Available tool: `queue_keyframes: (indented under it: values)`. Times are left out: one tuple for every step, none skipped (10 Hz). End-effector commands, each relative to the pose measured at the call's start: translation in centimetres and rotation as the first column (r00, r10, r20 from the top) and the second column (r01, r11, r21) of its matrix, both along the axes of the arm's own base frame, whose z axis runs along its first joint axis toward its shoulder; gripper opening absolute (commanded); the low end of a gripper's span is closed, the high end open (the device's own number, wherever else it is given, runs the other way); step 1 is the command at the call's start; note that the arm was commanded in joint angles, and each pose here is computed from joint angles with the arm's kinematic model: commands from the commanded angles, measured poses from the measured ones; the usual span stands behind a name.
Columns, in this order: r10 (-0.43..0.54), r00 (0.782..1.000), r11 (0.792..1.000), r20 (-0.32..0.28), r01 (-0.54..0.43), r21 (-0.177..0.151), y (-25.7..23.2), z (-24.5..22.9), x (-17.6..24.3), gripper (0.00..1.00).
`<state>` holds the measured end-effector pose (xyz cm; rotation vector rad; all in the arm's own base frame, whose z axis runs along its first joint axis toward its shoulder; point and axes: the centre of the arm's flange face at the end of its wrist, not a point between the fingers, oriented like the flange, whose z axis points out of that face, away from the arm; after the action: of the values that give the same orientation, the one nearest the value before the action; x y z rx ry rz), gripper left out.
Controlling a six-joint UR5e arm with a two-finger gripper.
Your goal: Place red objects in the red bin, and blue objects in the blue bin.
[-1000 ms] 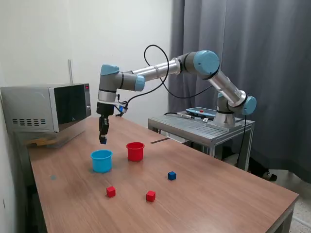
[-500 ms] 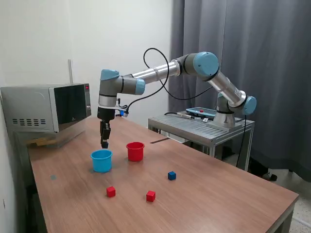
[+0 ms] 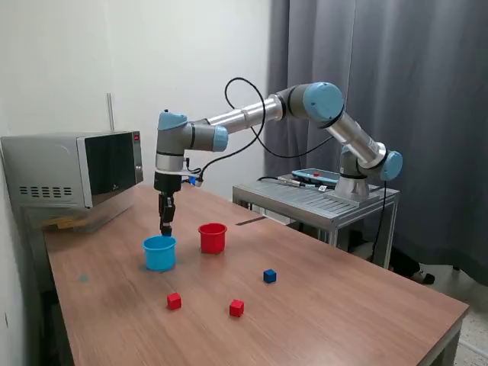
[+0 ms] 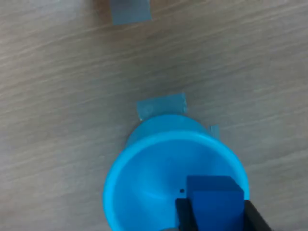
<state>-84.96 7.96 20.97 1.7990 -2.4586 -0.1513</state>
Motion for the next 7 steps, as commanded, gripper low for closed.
queue_keyframes:
  values:
    - [0.003,1.0,1.0,0.009,-0.003,-0.002,-0.21,-0.82,-0.05,0.0]
    - [0.001,1.0,1.0,0.007,-0.001,-0.002,-0.07,-0.85,-0.09,0.0]
    - [0.007,1.0,1.0,0.007,-0.007,-0.001,-0.2,-0.86,-0.1,0.0]
    - [0.007,1.0,1.0,0.007,-0.007,-0.001,-0.2,-0.86,-0.1,0.0]
    - [0.006,1.0,1.0,0.009,-0.006,-0.002,-0.07,-0.98,-0.09,0.0]
    - [0.007,1.0,1.0,0.006,-0.007,-0.001,-0.06,-0.95,-0.12,0.0]
    - [0.006,1.0,1.0,0.006,-0.006,-0.001,-0.06,-0.95,-0.12,1.0]
